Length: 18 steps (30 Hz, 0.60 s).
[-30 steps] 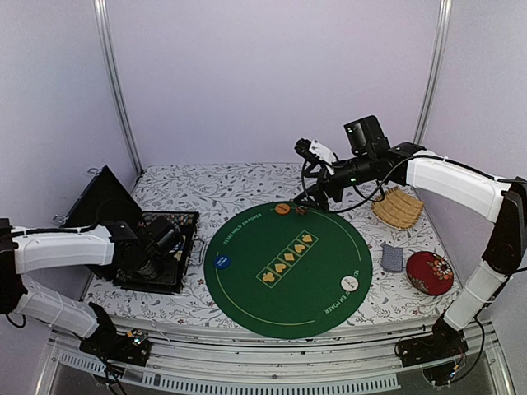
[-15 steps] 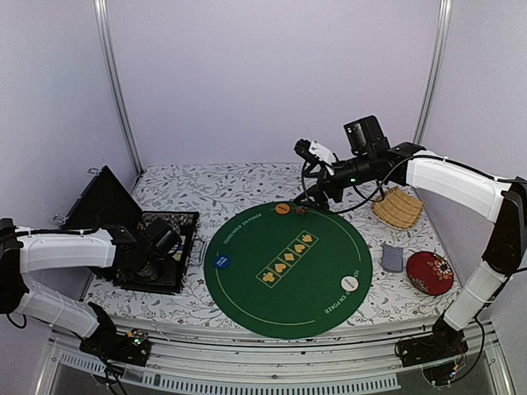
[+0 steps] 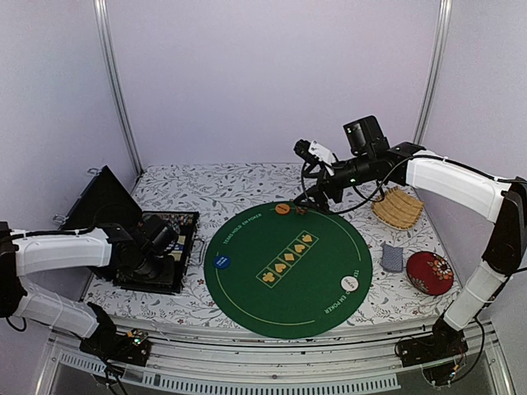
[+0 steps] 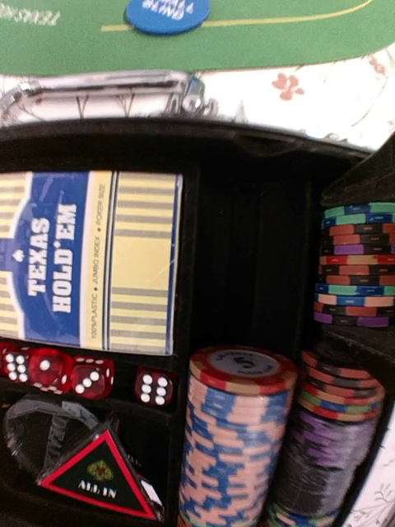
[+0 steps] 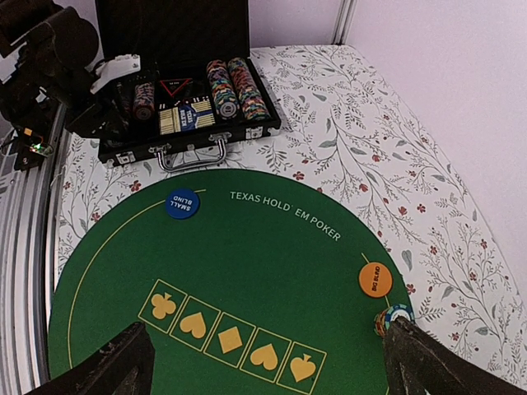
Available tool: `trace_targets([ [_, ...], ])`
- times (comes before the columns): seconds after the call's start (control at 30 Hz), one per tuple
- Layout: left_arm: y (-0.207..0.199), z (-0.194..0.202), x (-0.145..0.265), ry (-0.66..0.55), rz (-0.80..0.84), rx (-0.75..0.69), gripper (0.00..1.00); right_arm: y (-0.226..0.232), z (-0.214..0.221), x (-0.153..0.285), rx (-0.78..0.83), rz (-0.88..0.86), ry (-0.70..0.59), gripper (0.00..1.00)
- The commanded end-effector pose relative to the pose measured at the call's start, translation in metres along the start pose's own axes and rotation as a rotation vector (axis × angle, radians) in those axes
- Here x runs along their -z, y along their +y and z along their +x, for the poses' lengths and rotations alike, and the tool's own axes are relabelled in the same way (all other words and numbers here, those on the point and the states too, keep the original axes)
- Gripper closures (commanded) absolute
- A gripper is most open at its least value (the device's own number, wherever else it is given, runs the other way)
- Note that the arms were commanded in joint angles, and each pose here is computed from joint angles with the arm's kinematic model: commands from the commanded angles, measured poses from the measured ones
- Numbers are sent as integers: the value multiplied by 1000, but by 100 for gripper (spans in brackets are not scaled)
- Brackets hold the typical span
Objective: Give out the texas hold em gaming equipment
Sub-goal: Pick up the pile of poker chips from the chip case.
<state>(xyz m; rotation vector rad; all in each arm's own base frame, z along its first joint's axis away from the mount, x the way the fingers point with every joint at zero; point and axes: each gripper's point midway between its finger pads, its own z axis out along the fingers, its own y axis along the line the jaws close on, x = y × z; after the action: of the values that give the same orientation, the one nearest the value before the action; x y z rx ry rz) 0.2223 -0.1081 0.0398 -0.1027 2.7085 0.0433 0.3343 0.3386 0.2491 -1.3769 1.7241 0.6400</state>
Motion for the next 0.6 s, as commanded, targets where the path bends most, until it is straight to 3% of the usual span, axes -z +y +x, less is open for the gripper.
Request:
trace_targets([
  [0.0, -3, -28, 38, -68, 35, 37, 100, -1, -16, 3, 16, 7, -24, 1],
  [0.17, -32, -80, 105, -224, 226, 103, 100, -8, -29, 0, 41, 113, -11, 1],
  [0.3, -85, -108, 153, -318, 579, 146, 100, 24, -45, -27, 192, 121, 33, 1],
  [0.43, -129, -126, 193, -376, 886, 148, 100, 73, -72, -59, 368, 41, -48, 1],
  [0.57, -155, -128, 209, -351, 1030, 98, 100, 106, -95, -81, 472, -40, -161, 1],
])
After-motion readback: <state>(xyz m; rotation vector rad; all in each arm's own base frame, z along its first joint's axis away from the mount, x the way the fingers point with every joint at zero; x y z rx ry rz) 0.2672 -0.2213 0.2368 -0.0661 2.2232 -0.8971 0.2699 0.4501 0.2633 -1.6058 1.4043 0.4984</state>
